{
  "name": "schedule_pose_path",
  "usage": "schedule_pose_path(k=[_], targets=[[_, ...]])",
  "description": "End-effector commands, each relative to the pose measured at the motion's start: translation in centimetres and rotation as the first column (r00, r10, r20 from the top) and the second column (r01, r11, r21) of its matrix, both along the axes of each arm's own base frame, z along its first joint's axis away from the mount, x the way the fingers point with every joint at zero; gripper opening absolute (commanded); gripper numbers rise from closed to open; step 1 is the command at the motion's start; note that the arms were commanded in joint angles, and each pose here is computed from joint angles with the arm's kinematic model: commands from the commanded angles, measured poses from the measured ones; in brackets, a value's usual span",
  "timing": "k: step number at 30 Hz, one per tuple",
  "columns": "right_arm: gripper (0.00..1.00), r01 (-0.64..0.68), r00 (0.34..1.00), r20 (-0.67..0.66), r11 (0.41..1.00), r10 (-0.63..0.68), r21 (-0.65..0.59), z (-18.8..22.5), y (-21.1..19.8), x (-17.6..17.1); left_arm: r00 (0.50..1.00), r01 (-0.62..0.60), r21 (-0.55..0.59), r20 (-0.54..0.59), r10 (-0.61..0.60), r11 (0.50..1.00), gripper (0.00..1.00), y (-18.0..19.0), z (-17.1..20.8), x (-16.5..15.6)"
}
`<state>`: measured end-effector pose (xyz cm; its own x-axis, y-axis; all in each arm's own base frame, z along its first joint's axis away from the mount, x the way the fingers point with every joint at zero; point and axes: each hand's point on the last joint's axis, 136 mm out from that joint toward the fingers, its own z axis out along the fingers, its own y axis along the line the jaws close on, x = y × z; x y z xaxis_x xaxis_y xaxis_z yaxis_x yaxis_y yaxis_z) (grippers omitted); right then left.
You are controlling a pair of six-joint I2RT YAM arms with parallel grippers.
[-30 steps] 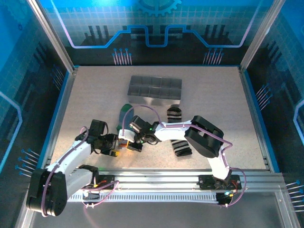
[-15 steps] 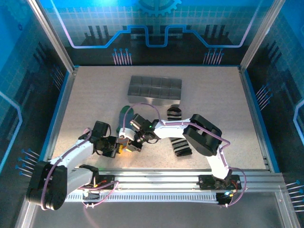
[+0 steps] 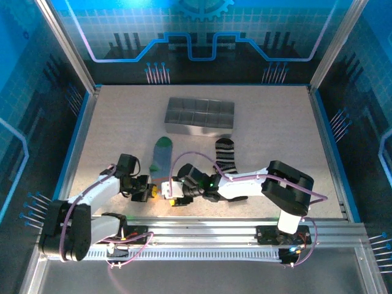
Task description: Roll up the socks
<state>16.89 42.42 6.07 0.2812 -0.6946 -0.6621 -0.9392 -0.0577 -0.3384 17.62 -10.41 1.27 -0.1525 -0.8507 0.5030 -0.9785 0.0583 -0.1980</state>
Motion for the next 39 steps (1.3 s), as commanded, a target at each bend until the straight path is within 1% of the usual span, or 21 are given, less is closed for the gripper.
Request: schedule_pose_path(k=[1, 4, 9, 11, 12, 14, 16, 18, 21, 23, 26, 28, 30, 32, 33, 34, 36, 39], targets=[[0.63, -0.051, 0.970, 0.235, 0.998, 0.059, -0.041, 0.0, 1.0, 0.9, 0.975, 0.002, 0.072, -0.223, 0.015, 0.997, 0.00, 1.5, -2.2, -4.4], [0.57, -0.050, 0.958, 0.278, 0.996, 0.070, -0.080, -1.1, 2.0, 1.1, 0.975, 0.003, 0.076, -0.222, 0.014, 0.997, 0.00, 1.7, -2.2, -4.0], [0.35, -0.004, 0.953, 0.299, 0.992, 0.042, -0.126, -2.9, 3.0, 2.6, 0.974, 0.021, 0.079, -0.227, -0.003, 0.997, 0.00, 1.9, -2.2, -3.6], [0.26, 0.018, 0.962, 0.274, 0.992, 0.016, -0.124, -3.3, 3.3, 3.2, 0.974, 0.031, 0.078, -0.226, -0.013, 0.996, 0.00, 1.9, -2.1, -3.5], [0.21, 0.026, 0.969, 0.245, 0.989, 0.011, -0.144, -3.8, 3.0, 3.3, 0.975, 0.032, 0.078, -0.222, -0.014, 0.996, 0.00, 1.9, -2.1, -3.4], [0.09, 0.036, 0.984, 0.176, 0.987, -0.008, -0.159, -4.2, 2.8, 3.3, 0.978, 0.035, 0.080, -0.210, -0.017, 0.996, 0.00, 2.0, -1.9, -3.2], [0.00, 0.021, 0.996, 0.093, 0.984, -0.004, -0.177, -4.6, 2.6, 2.8, 0.983, 0.037, 0.081, -0.180, -0.022, 0.996, 0.00, 2.0, -1.6, -2.7], [0.00, 0.008, 1.000, -0.012, 0.981, -0.010, -0.195, -5.1, 2.3, 2.0, 0.992, 0.053, 0.092, -0.123, -0.041, 0.994, 0.01, 2.2, -0.8, -1.6], [0.00, 0.016, 0.979, -0.198, 0.980, -0.056, -0.198, -5.8, 1.8, 1.3, 0.996, 0.068, 0.139, -0.073, -0.058, 0.988, 0.23, 2.9, 0.9, -1.0], [0.00, 0.010, 0.940, -0.333, 0.981, -0.074, -0.191, -6.1, 1.6, 0.6, 0.998, 0.062, 0.162, -0.043, -0.056, 0.985, 0.36, 3.2, 1.7, -1.0], [0.00, 0.010, 0.884, -0.458, 0.982, -0.096, -0.188, -6.6, 1.5, 0.3, 0.999, 0.044, 0.174, -0.015, -0.042, 0.984, 0.47, 3.5, 2.1, -1.5], [0.00, 0.010, 0.851, -0.514, 0.981, -0.109, -0.193, -6.8, 1.6, 0.3, 0.999, 0.035, 0.177, 0.005, -0.036, 0.984, 0.51, 3.5, 2.2, -1.6], [0.00, 0.016, 0.820, -0.560, 0.981, -0.122, -0.191, -6.8, 1.7, 0.6, 0.999, 0.026, 0.183, 0.033, -0.033, 0.983, 0.53, 3.7, 2.4, -1.7], [0.00, 0.022, 0.789, -0.598, 0.980, -0.139, -0.199, -6.8, 1.8, 0.9, 0.995, 0.017, 0.195, 0.094, -0.036, 0.981, 0.57, 3.8, 2.9, -1.1], [0.00, 0.021, 0.776, -0.614, 0.979, -0.145, -0.205, -6.8, 1.8, 0.9, 0.989, 0.018, 0.193, 0.142, -0.046, 0.981, 0.58, 3.7, 3.1, -0.5], [0.00, 0.022, 0.761, -0.630, 0.978, -0.152, -0.209, -6.9, 1.8, 1.0, 0.981, 0.019, 0.184, 0.187, -0.054, 0.983, 0.58, 3.6, 3.4, 0.1], [0.00, 0.033, 0.729, -0.662, 0.974, -0.176, -0.223, -7.2, 1.7, 1.2, 0.969, 0.031, 0.175, 0.237, -0.073, 0.984, 0.59, 3.3, 3.6, 0.7], [0.00, 0.058, 0.669, -0.708, 0.966, -0.225, -0.253, -7.6, 1.6, 1.7, 0.953, 0.061, 0.177, 0.281, -0.110, 0.982, 0.59, 3.0, 3.4, 1.2]])
